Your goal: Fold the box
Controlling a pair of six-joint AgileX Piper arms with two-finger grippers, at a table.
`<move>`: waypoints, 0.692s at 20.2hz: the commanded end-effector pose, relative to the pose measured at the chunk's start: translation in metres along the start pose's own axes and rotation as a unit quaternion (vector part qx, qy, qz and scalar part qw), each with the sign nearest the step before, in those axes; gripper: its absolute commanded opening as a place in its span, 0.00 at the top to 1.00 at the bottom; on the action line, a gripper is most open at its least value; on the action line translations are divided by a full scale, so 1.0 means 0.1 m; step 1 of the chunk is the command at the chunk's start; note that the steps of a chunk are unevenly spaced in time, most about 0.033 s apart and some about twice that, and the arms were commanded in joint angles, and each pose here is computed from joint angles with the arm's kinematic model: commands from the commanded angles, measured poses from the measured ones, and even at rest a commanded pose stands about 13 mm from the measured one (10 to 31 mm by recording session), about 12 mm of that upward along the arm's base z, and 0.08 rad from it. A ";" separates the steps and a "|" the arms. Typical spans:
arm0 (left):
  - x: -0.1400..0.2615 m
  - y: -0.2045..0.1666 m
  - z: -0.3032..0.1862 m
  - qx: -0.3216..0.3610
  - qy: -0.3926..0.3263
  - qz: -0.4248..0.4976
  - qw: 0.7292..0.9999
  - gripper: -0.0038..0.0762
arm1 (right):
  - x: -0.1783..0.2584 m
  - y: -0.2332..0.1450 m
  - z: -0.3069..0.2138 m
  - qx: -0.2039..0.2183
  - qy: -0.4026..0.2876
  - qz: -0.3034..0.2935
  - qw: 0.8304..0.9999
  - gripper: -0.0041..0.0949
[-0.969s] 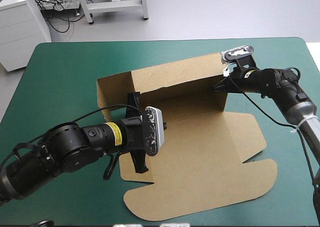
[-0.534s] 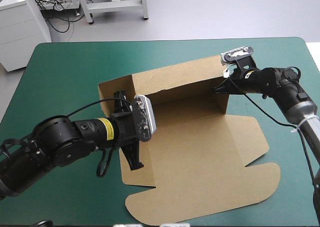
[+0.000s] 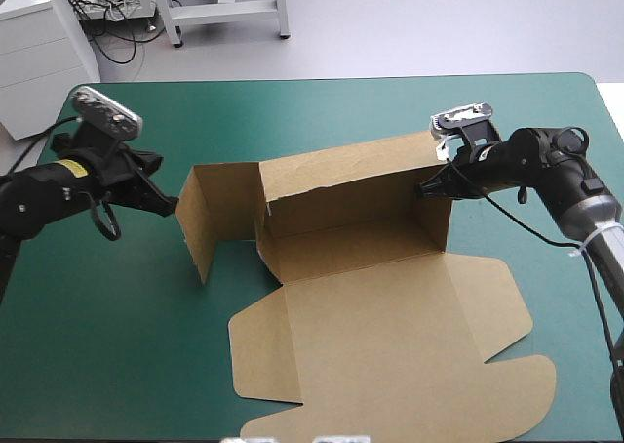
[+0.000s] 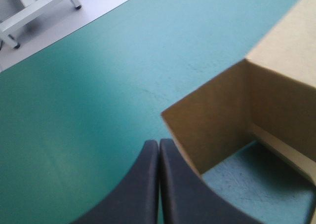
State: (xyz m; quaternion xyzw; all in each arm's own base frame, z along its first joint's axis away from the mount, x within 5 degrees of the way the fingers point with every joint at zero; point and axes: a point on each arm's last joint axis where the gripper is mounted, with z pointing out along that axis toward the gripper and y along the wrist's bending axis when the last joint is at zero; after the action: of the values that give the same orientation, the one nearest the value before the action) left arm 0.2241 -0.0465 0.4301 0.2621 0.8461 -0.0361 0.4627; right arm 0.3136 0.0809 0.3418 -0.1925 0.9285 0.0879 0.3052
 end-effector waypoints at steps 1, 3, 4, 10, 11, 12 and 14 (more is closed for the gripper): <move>-0.04 0.28 -0.24 -0.046 -0.061 -0.079 0.994 0.96 | -0.14 0.01 -0.23 -0.001 -0.017 0.021 1.000 0.98; -0.03 0.35 -0.27 -0.050 -0.069 -0.102 0.991 0.96 | -0.22 -0.02 -0.12 -0.003 0.006 0.034 0.999 0.98; -0.02 0.35 -0.27 -0.050 -0.070 -0.102 0.991 0.96 | -0.29 -0.04 -0.04 -0.004 0.011 0.040 0.999 0.98; -0.02 0.34 -0.27 -0.048 -0.068 -0.100 0.992 0.97 | -0.70 -0.17 0.41 -0.010 0.012 0.053 0.998 0.97; -0.02 0.34 -0.27 -0.048 -0.068 -0.100 0.992 0.97 | -0.74 -0.18 0.46 -0.011 0.011 0.052 0.999 0.96; -0.02 0.34 -0.27 -0.048 -0.068 -0.100 0.992 0.97 | -0.80 -0.20 0.52 -0.010 0.008 0.052 0.999 0.91; -0.02 0.34 -0.27 -0.048 -0.068 -0.100 0.992 0.98 | -0.85 -0.22 0.57 -0.012 0.009 0.051 0.999 0.82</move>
State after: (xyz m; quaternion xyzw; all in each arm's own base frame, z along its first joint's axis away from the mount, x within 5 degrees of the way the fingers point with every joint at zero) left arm 0.2275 -0.0085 0.4335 0.1619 0.8614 -0.0569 0.4781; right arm 0.4156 0.1032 0.3284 -0.1454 0.9443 0.1074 0.2750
